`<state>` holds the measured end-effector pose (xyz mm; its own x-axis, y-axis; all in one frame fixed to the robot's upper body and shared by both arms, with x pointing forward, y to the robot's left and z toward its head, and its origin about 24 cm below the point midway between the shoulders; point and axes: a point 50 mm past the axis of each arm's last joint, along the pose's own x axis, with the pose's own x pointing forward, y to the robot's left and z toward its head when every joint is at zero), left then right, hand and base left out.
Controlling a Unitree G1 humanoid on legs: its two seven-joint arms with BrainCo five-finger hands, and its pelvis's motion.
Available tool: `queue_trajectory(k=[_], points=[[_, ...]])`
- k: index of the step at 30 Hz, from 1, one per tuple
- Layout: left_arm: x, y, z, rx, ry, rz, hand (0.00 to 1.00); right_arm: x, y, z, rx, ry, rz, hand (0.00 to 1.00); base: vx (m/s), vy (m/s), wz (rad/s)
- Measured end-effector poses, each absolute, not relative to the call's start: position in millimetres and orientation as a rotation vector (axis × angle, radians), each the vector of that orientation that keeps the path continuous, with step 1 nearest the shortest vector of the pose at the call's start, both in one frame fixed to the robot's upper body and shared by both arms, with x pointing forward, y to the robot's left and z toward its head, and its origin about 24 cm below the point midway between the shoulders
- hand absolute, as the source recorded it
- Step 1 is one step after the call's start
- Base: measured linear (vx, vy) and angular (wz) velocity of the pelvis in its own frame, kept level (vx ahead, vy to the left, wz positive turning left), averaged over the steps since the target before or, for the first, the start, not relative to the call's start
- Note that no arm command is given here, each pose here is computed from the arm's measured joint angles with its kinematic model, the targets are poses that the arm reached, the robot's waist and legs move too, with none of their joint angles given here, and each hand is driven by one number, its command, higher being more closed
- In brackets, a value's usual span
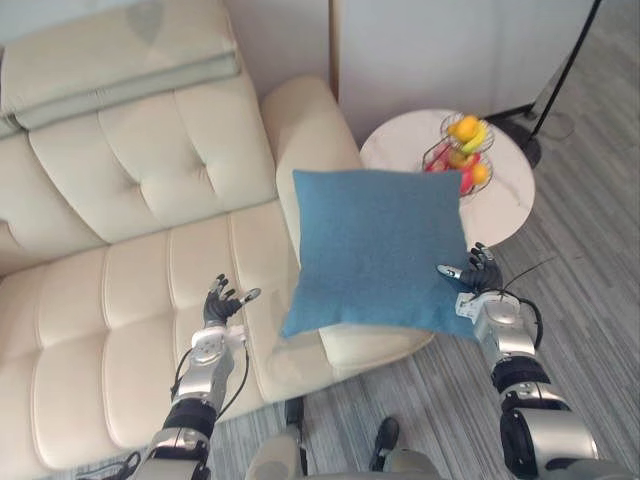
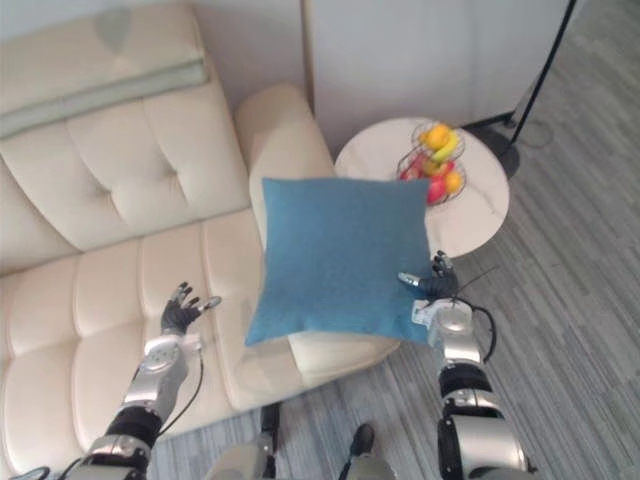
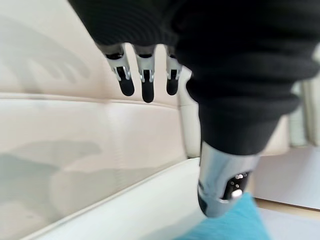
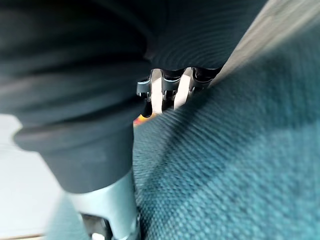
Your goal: Pick up cushions and gather them together orderly.
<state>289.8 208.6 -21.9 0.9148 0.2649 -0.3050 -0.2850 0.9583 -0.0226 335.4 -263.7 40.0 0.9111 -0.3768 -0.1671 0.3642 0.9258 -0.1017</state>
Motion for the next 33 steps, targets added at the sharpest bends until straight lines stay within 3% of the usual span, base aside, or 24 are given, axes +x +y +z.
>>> queue_trajectory(k=[7,17,18,19,33], points=[[289,184,-31,-0.059,0.350,0.235,0.00,344,-260,52,-0.044,0.148,-0.430,0.00,-0.08,0.028,-0.03],[320,122,-2,0.048,0.267,-0.004,0.00,355,-220,52,-0.023,0.135,-0.313,0.00,-0.05,0.007,-0.18],[322,119,0,0.054,0.260,-0.013,0.00,355,-217,50,-0.009,0.138,-0.304,1.00,0.01,-0.013,-0.10],[323,117,1,0.055,0.255,-0.016,1.00,354,-214,48,-0.003,0.142,-0.296,1.00,0.01,-0.018,-0.04],[341,111,46,0.088,0.075,-0.024,1.00,338,-220,31,0.060,0.158,-0.300,1.00,0.02,-0.003,-0.03]])
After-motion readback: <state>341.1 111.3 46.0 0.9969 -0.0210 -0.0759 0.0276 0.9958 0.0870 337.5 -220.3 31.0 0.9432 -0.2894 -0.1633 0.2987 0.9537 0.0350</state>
